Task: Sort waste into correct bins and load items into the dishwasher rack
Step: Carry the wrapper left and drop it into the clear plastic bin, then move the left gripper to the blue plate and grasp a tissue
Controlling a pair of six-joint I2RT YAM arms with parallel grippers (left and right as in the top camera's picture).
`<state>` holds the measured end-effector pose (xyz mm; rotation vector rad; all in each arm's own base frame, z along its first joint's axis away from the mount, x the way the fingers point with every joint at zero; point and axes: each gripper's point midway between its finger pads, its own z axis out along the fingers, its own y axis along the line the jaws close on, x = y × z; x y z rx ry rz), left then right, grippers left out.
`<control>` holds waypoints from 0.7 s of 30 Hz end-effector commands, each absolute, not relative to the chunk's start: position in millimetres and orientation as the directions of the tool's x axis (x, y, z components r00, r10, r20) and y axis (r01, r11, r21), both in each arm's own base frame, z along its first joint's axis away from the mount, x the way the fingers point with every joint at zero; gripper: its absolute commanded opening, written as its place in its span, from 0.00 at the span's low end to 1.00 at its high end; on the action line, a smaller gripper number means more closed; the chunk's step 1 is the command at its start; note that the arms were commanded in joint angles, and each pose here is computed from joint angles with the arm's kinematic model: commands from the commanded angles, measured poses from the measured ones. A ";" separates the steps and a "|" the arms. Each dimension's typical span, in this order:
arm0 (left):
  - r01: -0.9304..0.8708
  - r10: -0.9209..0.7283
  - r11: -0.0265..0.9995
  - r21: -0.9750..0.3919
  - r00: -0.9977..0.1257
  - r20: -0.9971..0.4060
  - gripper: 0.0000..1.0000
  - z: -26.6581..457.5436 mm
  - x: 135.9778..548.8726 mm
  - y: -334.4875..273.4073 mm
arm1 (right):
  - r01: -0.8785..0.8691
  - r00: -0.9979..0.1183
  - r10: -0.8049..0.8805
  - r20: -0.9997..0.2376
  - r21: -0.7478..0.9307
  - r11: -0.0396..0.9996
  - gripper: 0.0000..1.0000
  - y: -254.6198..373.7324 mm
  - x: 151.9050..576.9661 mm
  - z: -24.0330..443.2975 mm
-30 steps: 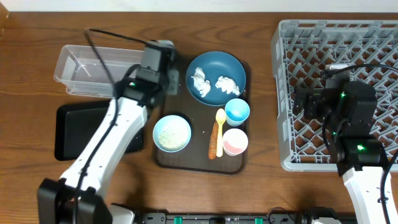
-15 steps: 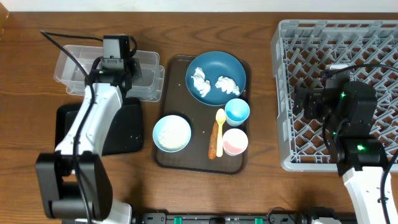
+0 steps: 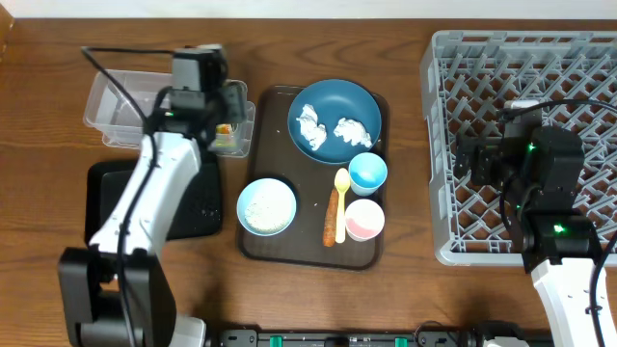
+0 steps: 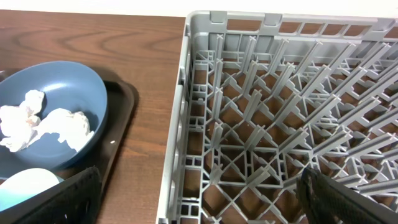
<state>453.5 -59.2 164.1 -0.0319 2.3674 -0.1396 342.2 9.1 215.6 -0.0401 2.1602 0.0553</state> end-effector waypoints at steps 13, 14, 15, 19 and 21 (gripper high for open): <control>0.344 0.136 0.926 -0.156 -0.688 -0.712 0.55 133.8 448.7 -209.9 | -0.069 -0.547 -0.024 -0.837 0.017 0.997 0.99 14.3 343.6 223.1; 0.346 0.143 0.925 -0.155 -0.698 -0.702 0.55 126.7 447.9 -212.1 | -0.069 -0.549 -0.024 -0.835 0.017 0.997 0.99 14.3 343.2 222.4; 0.347 0.151 0.925 -0.154 -0.709 -0.689 0.56 118.2 446.9 -213.7 | -0.069 -0.550 -0.024 -0.835 0.017 0.997 0.99 14.2 343.1 222.3; 0.343 0.171 0.927 -0.150 -0.744 -0.647 0.56 89.9 445.9 -215.8 | -0.069 -0.554 -0.024 -0.832 0.017 0.997 0.99 14.2 342.6 221.4; 0.340 0.176 0.929 -0.148 -0.757 -0.629 0.56 78.8 445.3 -215.3 | -0.069 -0.554 -0.024 -0.832 0.017 0.997 0.99 14.2 342.6 221.4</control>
